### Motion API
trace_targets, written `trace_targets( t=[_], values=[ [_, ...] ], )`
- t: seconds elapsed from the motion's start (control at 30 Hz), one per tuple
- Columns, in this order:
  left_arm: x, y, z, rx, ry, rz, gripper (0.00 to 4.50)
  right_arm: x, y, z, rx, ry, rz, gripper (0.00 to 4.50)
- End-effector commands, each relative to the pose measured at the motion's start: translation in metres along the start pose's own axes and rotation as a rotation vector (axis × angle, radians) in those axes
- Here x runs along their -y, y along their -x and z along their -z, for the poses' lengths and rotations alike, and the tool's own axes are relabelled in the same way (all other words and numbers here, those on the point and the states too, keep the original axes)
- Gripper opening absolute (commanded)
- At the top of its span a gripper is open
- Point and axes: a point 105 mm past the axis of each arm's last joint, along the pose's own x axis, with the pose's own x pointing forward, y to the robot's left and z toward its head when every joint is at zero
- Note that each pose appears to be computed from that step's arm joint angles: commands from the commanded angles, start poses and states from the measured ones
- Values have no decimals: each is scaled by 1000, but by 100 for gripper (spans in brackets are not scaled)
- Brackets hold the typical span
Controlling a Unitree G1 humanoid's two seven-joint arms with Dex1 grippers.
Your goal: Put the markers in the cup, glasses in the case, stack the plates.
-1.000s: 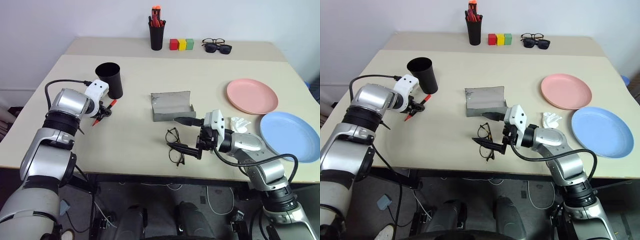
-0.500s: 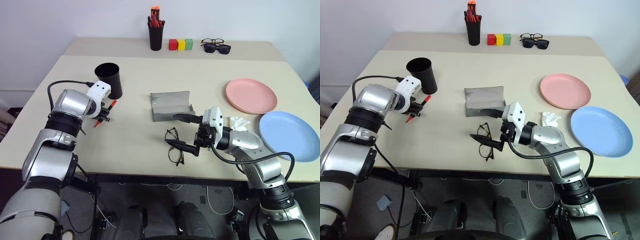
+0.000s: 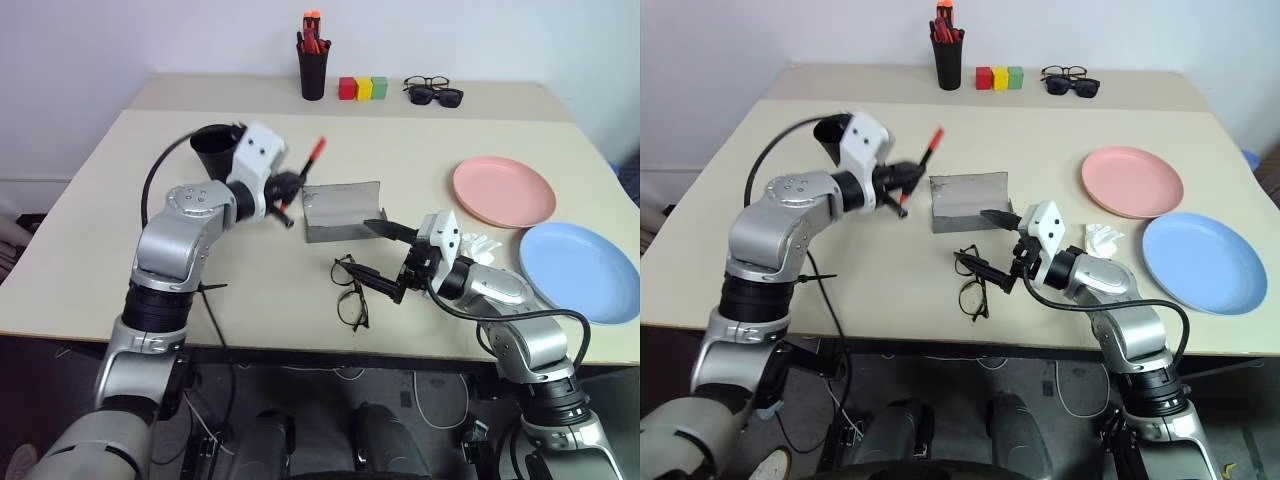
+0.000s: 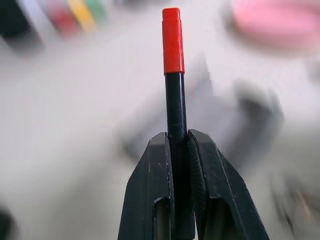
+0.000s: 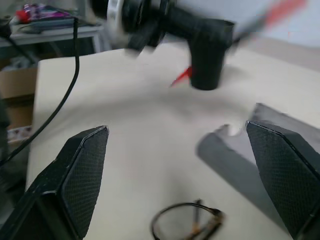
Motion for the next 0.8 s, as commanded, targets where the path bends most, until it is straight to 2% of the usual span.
trace_targets(
  t=[0.03,0.23,0.43,0.8],
  values=[
    [-51,7,-44,237,-96,-283,1,14,-5,-43,185,25,64,450],
    [-87,6,-55,338,-247,-465,1,20,-12,-66,272,12,83,450],
    [-101,6,-37,326,-336,-546,1,17,-16,-64,261,31,73,450],
    [-104,-5,0,276,-293,-627,1,15,-14,-61,249,38,80,450]
  ],
)
